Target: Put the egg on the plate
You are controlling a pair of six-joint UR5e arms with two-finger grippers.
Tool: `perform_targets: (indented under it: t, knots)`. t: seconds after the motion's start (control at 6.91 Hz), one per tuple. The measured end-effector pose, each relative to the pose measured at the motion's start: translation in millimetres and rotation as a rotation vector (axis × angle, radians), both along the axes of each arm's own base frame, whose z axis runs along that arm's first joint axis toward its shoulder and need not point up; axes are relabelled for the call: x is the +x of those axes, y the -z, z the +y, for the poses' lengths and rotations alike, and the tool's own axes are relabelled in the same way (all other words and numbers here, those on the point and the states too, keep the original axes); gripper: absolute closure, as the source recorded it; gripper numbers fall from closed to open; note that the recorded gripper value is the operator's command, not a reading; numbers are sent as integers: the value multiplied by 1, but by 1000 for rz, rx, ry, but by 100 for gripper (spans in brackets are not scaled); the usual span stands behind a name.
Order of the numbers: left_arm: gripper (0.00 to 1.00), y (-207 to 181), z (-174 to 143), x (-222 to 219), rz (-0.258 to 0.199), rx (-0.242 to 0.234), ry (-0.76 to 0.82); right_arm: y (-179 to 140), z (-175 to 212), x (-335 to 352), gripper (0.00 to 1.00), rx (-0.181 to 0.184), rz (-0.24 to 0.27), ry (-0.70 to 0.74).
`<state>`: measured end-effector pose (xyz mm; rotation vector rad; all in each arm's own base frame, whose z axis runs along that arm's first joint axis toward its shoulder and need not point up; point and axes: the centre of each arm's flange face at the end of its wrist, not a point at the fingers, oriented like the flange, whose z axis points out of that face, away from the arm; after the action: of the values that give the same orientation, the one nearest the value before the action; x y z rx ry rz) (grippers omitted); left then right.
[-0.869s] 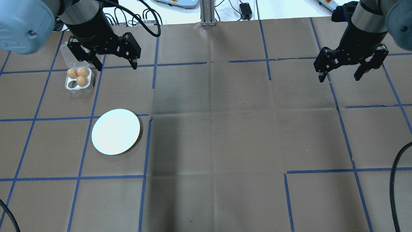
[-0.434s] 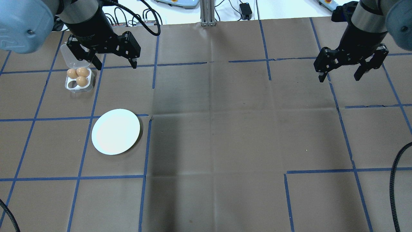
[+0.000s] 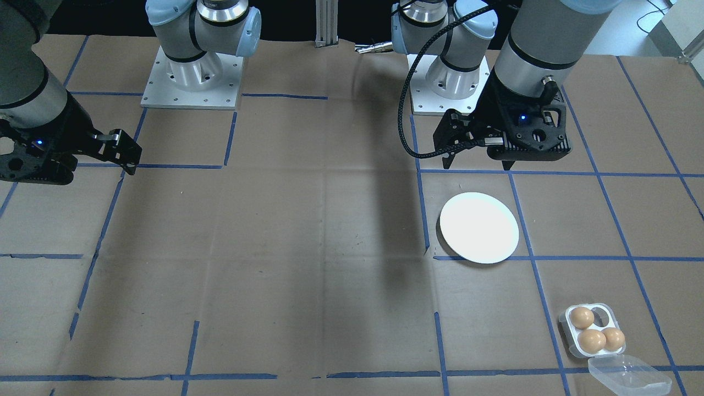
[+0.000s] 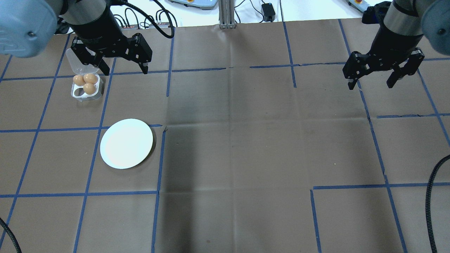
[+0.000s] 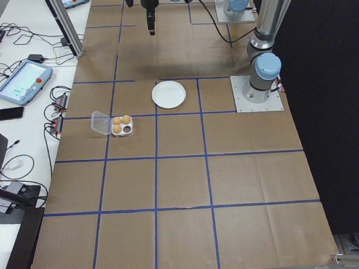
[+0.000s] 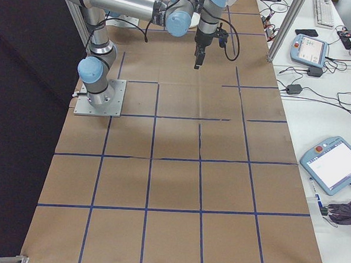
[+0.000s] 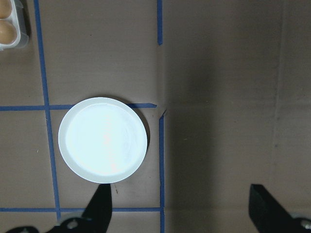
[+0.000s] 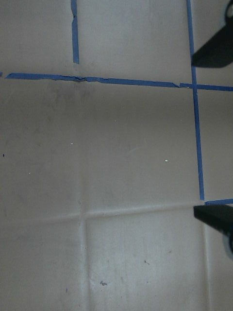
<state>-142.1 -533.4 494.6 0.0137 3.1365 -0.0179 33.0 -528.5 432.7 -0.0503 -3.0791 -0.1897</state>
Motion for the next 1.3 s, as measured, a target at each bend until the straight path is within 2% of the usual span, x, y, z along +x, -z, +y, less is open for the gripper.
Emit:
perform_targets:
  t: [0.43, 0.72, 0.87, 1.3]
  knots:
    - [0, -4, -3, 20, -5, -6, -32, 0, 0, 0, 0, 0, 0, 0]
    - [0, -4, -21, 96, 4, -11, -82, 0, 0, 0, 0, 0, 0, 0]
    - [0, -2, -39, 142, -2, -15, -61, 0, 0, 0, 0, 0, 0, 0]
    - [0, 18, -135, 243, -23, -37, -11, 0, 0, 0, 0, 0, 0, 0]
